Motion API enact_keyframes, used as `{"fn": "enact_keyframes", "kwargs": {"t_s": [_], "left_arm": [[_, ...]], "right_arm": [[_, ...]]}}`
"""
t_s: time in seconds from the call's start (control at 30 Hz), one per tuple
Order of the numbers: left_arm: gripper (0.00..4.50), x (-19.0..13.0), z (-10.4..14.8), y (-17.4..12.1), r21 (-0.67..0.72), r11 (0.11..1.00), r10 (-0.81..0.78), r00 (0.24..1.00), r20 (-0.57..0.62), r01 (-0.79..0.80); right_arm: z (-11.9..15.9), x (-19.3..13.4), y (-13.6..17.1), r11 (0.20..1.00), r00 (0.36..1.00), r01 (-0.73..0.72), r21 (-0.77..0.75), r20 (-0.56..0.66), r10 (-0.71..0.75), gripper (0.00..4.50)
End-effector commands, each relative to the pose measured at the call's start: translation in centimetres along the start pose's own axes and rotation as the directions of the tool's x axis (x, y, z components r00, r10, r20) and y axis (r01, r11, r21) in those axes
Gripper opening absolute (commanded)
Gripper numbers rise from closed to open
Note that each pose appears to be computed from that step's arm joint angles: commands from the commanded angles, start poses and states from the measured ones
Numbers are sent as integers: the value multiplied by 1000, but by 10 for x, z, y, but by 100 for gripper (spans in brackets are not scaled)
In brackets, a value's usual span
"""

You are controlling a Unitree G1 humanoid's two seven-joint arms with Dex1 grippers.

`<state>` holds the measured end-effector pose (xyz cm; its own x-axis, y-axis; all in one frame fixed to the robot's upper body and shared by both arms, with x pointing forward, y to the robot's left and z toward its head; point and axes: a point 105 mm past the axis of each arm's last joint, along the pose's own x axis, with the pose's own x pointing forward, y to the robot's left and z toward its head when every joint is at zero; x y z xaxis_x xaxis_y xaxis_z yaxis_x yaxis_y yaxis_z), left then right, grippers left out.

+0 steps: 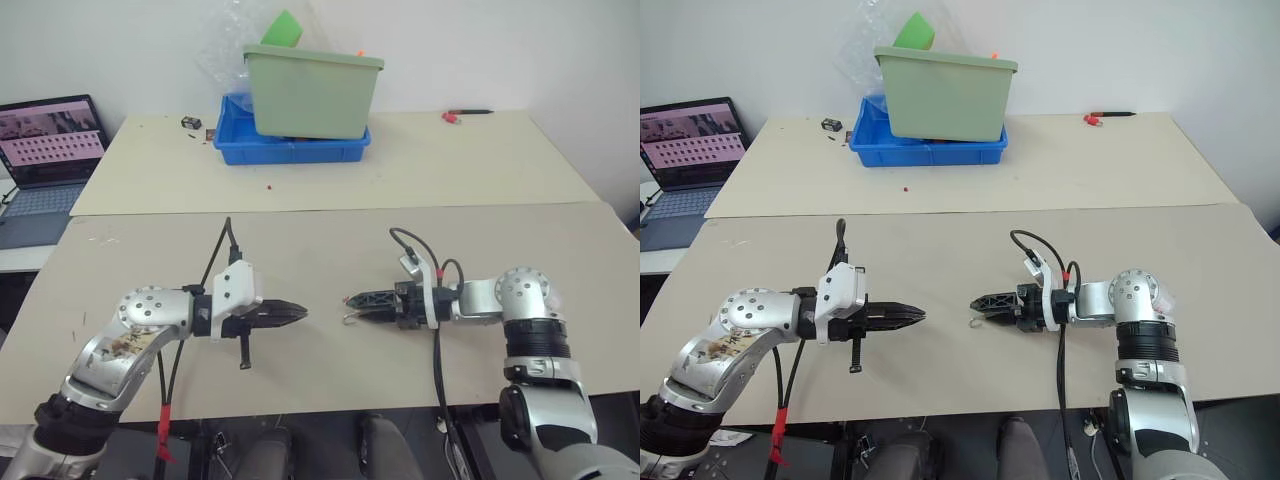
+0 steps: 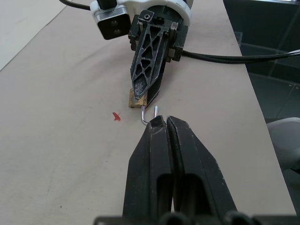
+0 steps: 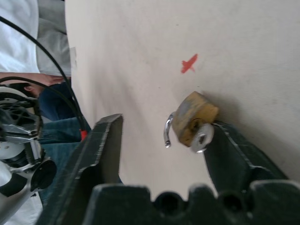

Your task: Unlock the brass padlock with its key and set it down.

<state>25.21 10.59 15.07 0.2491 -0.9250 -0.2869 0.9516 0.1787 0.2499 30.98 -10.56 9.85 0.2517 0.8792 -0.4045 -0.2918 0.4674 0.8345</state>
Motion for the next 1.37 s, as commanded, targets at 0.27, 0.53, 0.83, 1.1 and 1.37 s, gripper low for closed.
{"fn": "enact_keyframes", "kwargs": {"t_s": [0.27,0.53,0.83,1.1,1.37], "left_arm": [[12,3,8,2,46,999,-9,1000,23,8],[12,7,7,3,43,999,-1,1000,23,0],[12,19,10,13,-4,999,41,999,35,-41],[12,25,9,18,-8,999,44,999,23,-44],[12,25,2,21,-6,998,66,998,7,-66]], "right_arm": [[15,-29,-31,956,960,272,-109,101,-262,446],[25,-78,-47,776,840,541,-323,229,-491,446],[-25,-68,22,420,980,188,-888,140,-142,446],[-28,-65,9,413,970,235,-880,188,-152,446],[-23,-66,9,403,966,252,-880,207,-153,446]]}}
